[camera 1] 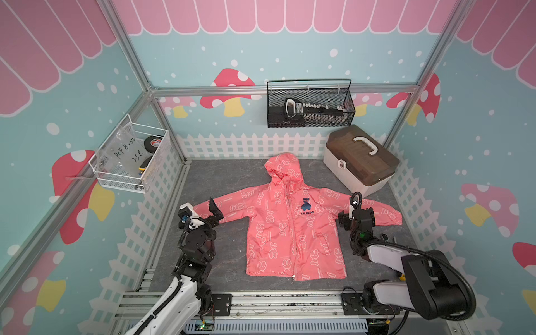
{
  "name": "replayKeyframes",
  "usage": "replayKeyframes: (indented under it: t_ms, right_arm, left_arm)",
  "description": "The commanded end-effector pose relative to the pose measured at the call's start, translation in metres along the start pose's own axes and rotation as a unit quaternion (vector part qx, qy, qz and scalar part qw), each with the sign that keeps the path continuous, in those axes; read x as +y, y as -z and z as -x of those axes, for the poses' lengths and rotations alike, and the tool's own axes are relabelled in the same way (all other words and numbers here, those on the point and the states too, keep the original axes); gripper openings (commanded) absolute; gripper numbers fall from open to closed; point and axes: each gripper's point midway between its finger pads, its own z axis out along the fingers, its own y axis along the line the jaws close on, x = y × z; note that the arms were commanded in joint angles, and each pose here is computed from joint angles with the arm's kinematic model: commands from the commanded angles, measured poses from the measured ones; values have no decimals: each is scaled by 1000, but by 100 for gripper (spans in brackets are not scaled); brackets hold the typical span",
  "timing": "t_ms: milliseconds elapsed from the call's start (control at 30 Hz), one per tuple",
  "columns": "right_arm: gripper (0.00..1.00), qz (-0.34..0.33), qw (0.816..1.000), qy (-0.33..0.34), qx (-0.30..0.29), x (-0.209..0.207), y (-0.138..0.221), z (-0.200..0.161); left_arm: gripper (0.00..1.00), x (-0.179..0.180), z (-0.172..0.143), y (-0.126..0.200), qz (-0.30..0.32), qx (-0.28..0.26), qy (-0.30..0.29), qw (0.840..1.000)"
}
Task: Unzip the jacket
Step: Reset both arms
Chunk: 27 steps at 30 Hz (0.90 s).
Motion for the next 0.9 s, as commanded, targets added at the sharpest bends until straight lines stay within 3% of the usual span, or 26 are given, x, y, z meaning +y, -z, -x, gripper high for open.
replayKeyframes:
  t_ms: [0,67,133,300,467,600,667,867]
  right_arm:
    - [98,-29,995,-29,-88,-13,-17,40]
    - [96,13,997,-54,-59,-14,-24,31]
    - [93,21,993,-60,-98,-13,-25,30]
    - [99,39,995,-50,-80,-7,-24,27]
    - [99,41,994,-53,-83,-7,-26,28]
    - [99,44,995,-53,-78,-6,-27,28]
    - [99,44,995,-53,-77,-6,-27,28]
    - [99,44,995,-52,-77,-6,-27,28]
  left_arm:
    - [99,18,-11,0,44,2,-34,998]
    - [99,18,-18,-2,46,11,-53,998]
    - [99,18,-24,-4,45,17,-65,997]
    - [100,16,-59,-18,42,41,-107,993]
    - [100,-9,-64,-35,-6,1,-141,990]
    - [100,-27,-102,-62,-64,40,-177,981]
    - [100,-8,-100,-70,-23,65,-147,987]
    - [99,5,-113,-98,3,137,-134,981]
